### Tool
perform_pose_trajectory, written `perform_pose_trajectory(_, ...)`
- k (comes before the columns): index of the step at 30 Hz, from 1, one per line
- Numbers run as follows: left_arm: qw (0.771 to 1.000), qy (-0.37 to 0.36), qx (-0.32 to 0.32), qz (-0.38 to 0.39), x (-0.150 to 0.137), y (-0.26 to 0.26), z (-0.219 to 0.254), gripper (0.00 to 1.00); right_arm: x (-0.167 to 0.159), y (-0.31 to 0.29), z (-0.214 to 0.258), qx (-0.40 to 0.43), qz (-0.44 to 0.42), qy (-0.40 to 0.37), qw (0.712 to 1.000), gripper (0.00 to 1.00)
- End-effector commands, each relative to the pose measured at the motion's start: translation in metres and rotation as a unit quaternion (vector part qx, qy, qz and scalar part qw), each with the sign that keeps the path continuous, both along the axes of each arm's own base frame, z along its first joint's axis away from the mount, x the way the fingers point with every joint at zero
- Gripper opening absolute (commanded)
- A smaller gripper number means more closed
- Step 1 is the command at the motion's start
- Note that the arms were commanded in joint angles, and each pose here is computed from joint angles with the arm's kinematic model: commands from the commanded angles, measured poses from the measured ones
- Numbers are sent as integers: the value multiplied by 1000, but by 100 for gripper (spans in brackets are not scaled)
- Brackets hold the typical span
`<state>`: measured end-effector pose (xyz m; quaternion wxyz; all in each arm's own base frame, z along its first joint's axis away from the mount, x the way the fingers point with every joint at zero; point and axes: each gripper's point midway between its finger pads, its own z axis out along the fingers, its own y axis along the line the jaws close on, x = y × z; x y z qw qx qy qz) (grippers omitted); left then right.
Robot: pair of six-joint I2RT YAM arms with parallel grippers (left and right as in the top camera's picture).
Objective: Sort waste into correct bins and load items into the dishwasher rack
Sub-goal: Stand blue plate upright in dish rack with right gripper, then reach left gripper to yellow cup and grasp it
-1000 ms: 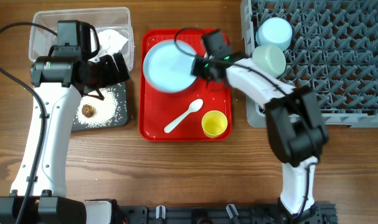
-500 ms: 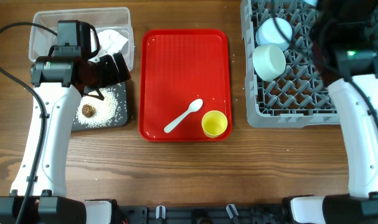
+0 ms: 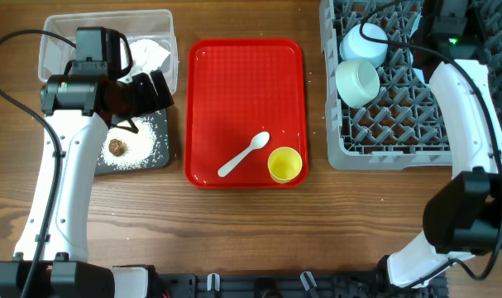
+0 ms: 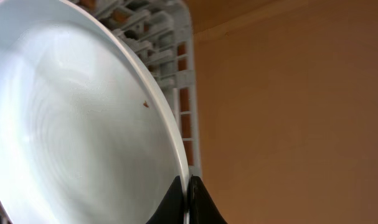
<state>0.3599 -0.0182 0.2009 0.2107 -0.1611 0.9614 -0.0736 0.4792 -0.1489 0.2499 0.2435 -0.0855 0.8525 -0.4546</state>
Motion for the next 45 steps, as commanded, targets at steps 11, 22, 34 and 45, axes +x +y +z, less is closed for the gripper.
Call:
perform_pose_trajectory(11, 1000, 1, -3, 0, 0, 0, -1, 100, 8, 23, -35, 160, -38, -85, 983, 98)
perform_pose_trajectory(22, 1000, 0, -12, 0, 1, -2, -1, 100, -29, 210, 14, 575, 245, -30, 780, 100)
perform_pose_trajectory(34, 990, -7, -117, -80, -2, -58, 9, 100, -48, 199, 38, 619, 200, -56, 757, 96)
perform_pose_trajectory(45, 944, 72, -10, -322, -49, -182, -52, 94, -57, 101, 29, 584, 46, -122, 801, 99)
